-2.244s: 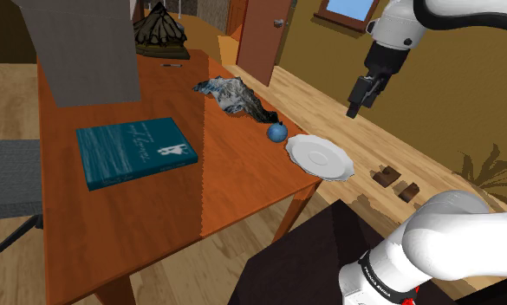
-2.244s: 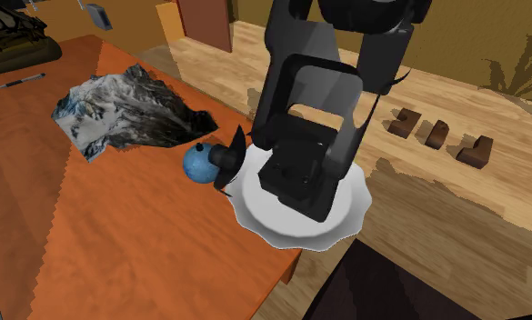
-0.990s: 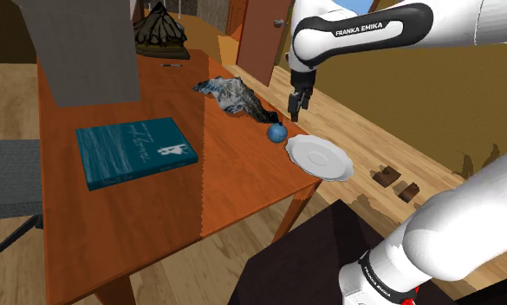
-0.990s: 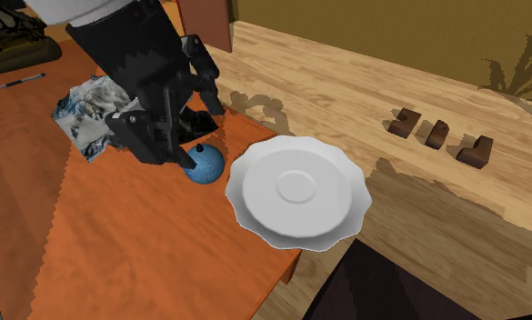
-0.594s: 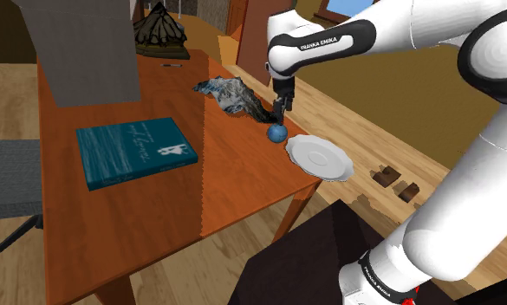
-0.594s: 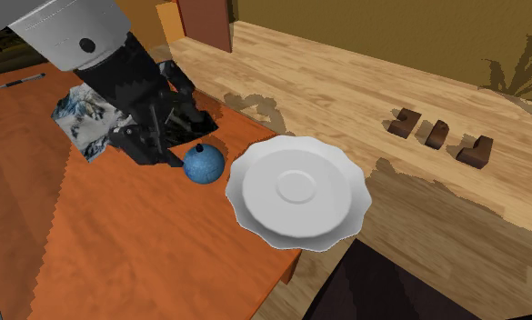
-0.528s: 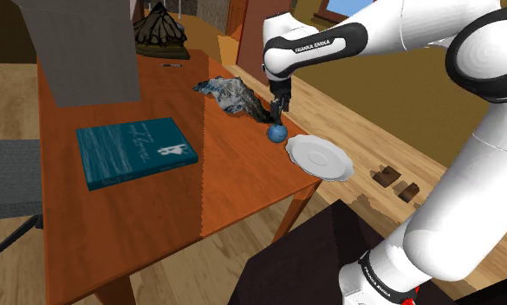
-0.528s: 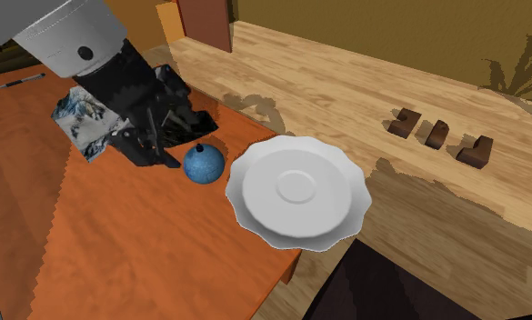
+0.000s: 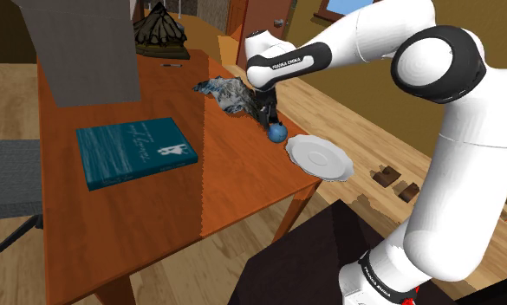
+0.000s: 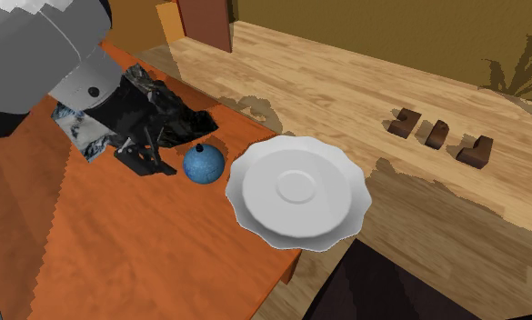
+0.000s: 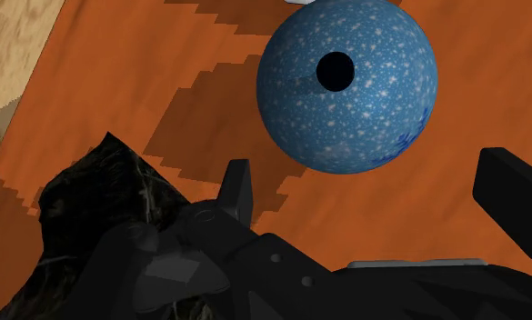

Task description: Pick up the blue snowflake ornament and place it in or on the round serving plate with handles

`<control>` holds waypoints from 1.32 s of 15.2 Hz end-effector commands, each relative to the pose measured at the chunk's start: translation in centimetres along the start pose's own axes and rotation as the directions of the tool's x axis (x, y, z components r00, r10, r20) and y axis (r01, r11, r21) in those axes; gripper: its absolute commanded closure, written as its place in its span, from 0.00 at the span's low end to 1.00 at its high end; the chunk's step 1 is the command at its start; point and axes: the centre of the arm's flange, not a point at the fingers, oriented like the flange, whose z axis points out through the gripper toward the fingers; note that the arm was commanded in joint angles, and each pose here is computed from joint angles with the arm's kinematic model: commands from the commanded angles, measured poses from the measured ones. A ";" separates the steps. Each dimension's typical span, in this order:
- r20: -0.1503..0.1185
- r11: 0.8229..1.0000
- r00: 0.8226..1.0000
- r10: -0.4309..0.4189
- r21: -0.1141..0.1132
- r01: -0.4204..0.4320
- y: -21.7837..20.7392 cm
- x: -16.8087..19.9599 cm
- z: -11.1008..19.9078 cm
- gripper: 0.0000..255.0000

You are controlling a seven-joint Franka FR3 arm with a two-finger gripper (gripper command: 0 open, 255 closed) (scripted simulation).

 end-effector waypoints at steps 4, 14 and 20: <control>0.000 1.000 1.000 -0.001 -0.001 0.001 0.0 0.1 3.0 0.00; 0.000 1.000 1.000 -0.001 -0.001 0.001 0.0 0.1 3.0 1.00; 0.000 1.000 1.000 -0.001 -0.001 0.001 0.0 0.0 3.0 1.00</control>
